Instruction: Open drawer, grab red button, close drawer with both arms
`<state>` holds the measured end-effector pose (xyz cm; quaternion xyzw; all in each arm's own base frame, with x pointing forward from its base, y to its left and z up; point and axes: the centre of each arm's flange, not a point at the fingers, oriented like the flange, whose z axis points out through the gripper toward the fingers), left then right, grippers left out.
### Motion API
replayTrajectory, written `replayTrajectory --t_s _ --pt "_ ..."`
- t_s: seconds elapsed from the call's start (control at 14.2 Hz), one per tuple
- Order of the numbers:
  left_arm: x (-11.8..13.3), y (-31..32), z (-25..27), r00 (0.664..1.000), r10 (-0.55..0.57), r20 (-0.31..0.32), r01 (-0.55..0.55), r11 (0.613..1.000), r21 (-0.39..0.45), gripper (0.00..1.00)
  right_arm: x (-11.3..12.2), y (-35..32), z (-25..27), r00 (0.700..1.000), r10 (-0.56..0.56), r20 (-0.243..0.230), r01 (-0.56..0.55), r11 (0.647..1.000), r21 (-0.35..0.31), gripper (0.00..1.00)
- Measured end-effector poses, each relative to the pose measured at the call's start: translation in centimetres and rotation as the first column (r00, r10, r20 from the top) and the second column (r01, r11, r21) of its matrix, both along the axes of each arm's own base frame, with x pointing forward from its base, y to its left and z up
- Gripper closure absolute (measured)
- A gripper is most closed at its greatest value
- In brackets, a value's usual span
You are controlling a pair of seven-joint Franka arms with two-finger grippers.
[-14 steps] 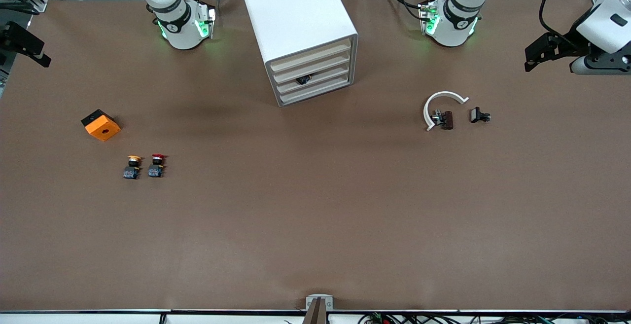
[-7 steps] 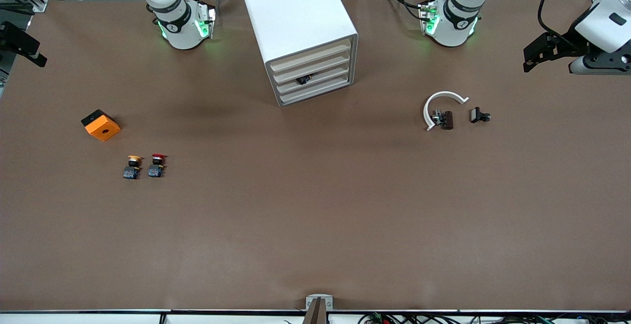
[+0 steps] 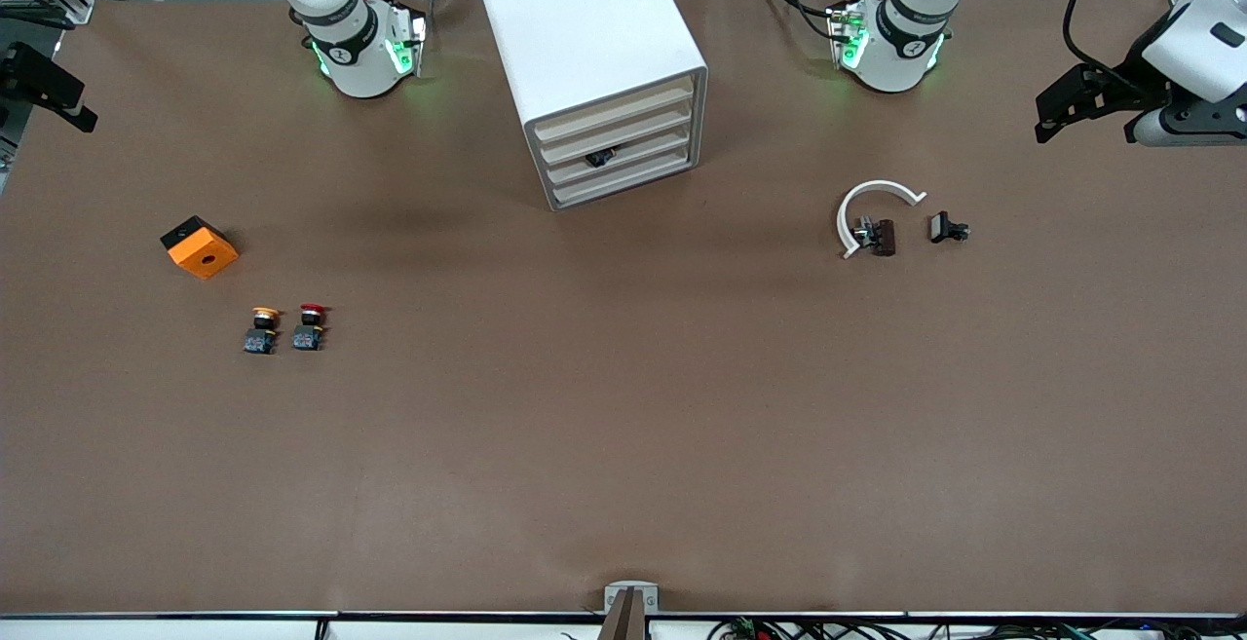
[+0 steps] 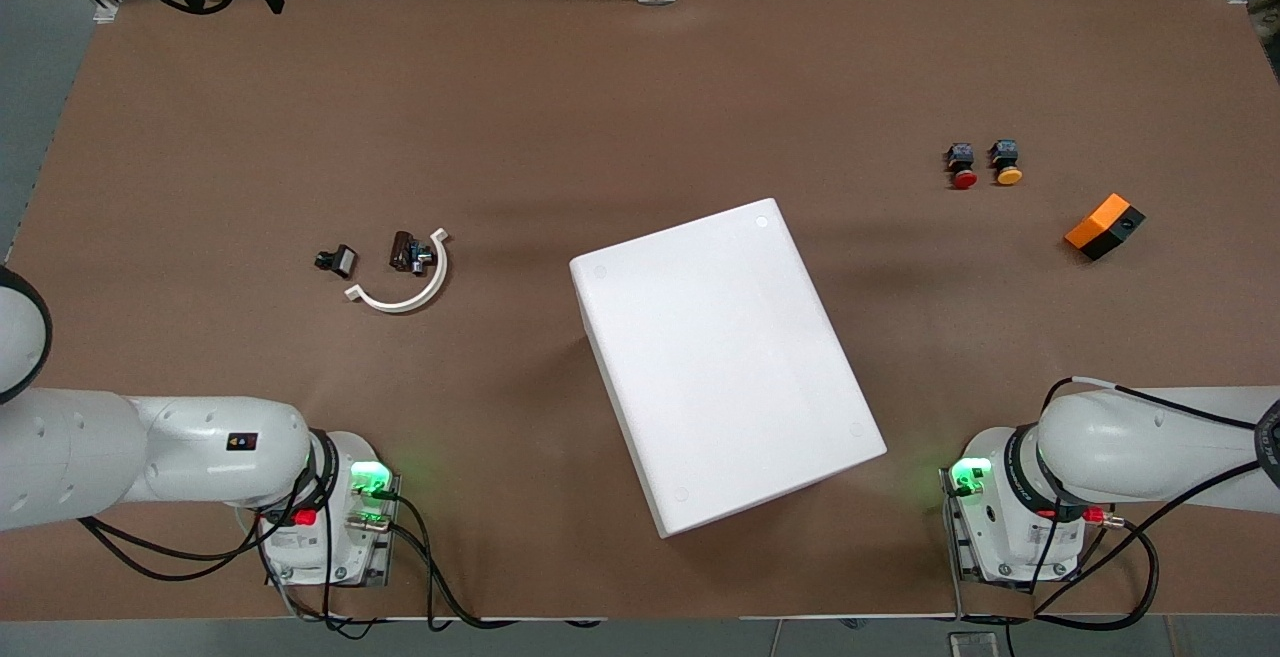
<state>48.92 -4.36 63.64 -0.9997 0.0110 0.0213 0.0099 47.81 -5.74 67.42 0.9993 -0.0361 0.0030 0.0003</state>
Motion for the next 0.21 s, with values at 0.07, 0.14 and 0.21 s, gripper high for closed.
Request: replayTrajectory --t_s 0.07,0.14,0.21 --pt "0.00 0.01 0.04 1.000 0.000 0.001 0.000 1.000 0.000 0.00 0.00 0.00 0.00 1.000 0.000 0.000 0.000 1.000 0.000 0.00" --pt "0.00 0.01 0.06 1.000 0.000 0.001 0.000 1.000 0.000 0.00 0.00 0.00 0.00 1.000 0.000 0.000 0.000 1.000 0.000 0.00" --pt "0.01 0.01 0.06 1.000 0.000 0.001 0.000 1.000 -0.001 0.00 0.00 -0.01 0.00 1.000 0.000 0.000 0.000 1.000 0.000 0.00"
